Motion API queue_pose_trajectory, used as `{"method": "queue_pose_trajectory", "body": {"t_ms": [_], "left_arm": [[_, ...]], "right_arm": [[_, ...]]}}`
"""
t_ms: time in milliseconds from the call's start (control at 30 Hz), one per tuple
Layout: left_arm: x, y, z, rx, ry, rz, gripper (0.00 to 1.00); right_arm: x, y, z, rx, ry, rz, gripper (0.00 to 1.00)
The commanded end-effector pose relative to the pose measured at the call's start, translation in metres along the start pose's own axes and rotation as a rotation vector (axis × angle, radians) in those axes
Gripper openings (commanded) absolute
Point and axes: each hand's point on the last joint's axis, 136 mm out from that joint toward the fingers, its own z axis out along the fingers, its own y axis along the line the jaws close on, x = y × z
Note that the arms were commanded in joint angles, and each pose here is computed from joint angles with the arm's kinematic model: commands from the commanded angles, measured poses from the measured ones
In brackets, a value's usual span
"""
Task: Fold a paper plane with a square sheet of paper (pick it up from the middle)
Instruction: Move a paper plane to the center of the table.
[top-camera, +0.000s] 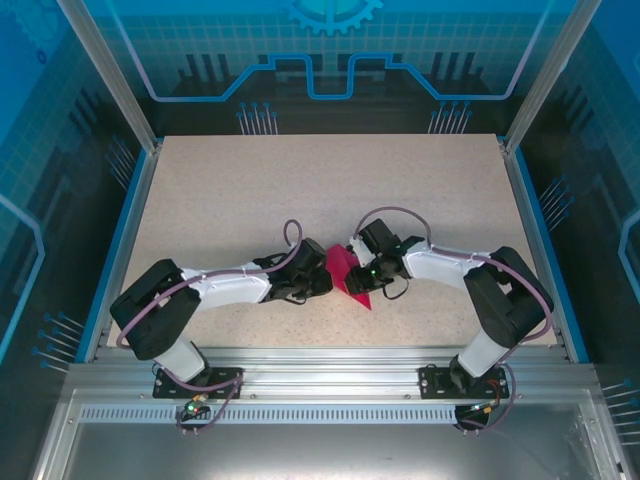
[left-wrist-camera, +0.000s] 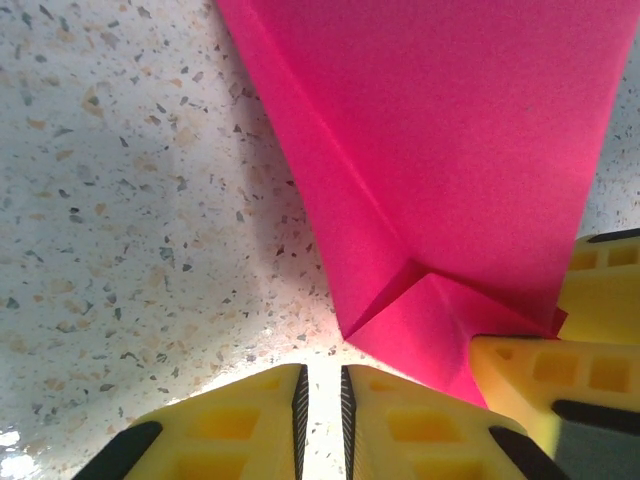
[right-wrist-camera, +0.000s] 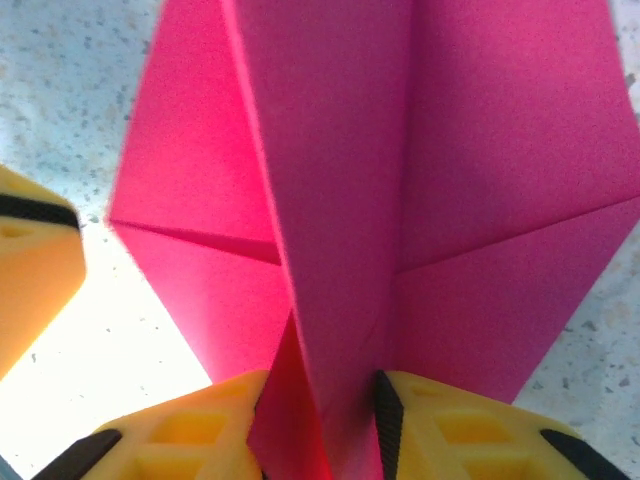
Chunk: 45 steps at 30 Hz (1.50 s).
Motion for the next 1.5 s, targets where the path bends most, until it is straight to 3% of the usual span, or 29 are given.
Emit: {"method": "queue_pose_trajectory", "body": {"t_ms": [0,267,300,567,733,1033,1467], "left_arm": [[-0.004,0.005,-0.007,-0.005,-0.026,-0.019,0.2],[-0.007,0.013,-0.017,-0.023,-0.071,-0.033,0.2],[-0.008,0.015,-0.018,-0.029,-0.075,-0.035,0.2],[-0.013,0.022,-0.031,-0.052,-0.123,-0.04,0.21],[-0.018,0.03,-0.042,-0.083,-0.169,-0.04,0.21],[-0.022,0.04,-0.057,-0.102,-0.218,-0.033,0.23],[-0.023,0.053,-0.069,-0.088,-0.247,-0.065,0.26]], "right_arm": [[-0.002,0.004,0.004,0.038,0.027,-0.027,0.3],[0.001,-0.004,0.007,0.165,0.062,-0.071,0.24],[0.0,-0.005,0.007,0.184,0.062,-0.076,0.19],[-0.017,-0.009,-0.018,0.324,0.019,-0.058,0.07],[-0.039,-0.026,-0.033,0.423,-0.02,0.024,0.09],[-0.076,-0.06,-0.012,0.536,0.026,0.2,0.09],[-0.078,-0.066,0.017,0.513,0.083,0.291,0.13]]}}
